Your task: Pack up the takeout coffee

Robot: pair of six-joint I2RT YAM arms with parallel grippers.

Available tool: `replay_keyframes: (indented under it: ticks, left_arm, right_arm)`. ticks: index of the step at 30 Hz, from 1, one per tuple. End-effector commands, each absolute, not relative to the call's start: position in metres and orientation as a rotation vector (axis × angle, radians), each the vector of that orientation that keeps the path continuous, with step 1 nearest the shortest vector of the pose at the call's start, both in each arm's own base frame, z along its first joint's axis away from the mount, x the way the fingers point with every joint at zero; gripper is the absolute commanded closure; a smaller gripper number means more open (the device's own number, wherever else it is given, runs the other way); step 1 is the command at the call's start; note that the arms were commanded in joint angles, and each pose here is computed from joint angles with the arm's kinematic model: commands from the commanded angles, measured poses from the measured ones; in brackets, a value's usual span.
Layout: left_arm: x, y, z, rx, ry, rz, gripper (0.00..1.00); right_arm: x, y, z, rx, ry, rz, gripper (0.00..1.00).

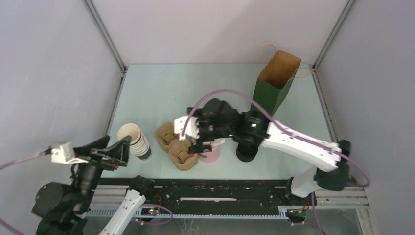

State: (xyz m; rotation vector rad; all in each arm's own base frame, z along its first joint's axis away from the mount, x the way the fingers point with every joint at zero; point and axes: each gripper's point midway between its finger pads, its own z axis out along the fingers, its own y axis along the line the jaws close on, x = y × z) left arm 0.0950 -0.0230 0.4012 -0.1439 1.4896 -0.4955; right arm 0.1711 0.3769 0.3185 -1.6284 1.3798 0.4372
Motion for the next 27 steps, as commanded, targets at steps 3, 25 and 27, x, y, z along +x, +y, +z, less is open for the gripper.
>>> replay_keyframes:
  ticks: [3,25,27]
  left_arm:
    - [0.068,0.03,0.416,-0.264,1.41,-0.317,0.0]
    - [0.058,0.042,0.41,-0.214,1.461,-0.302,0.0]
    - [0.059,0.041,0.409,-0.213,1.464,-0.3,0.0]
  right_arm:
    - [0.168,0.447,0.285,-1.97,1.06,0.447,0.05]
    - [0.193,0.488,0.184,-2.257,1.155,0.61,0.24]
    - [0.196,0.491,0.179,-2.261,1.145,0.607,0.24]
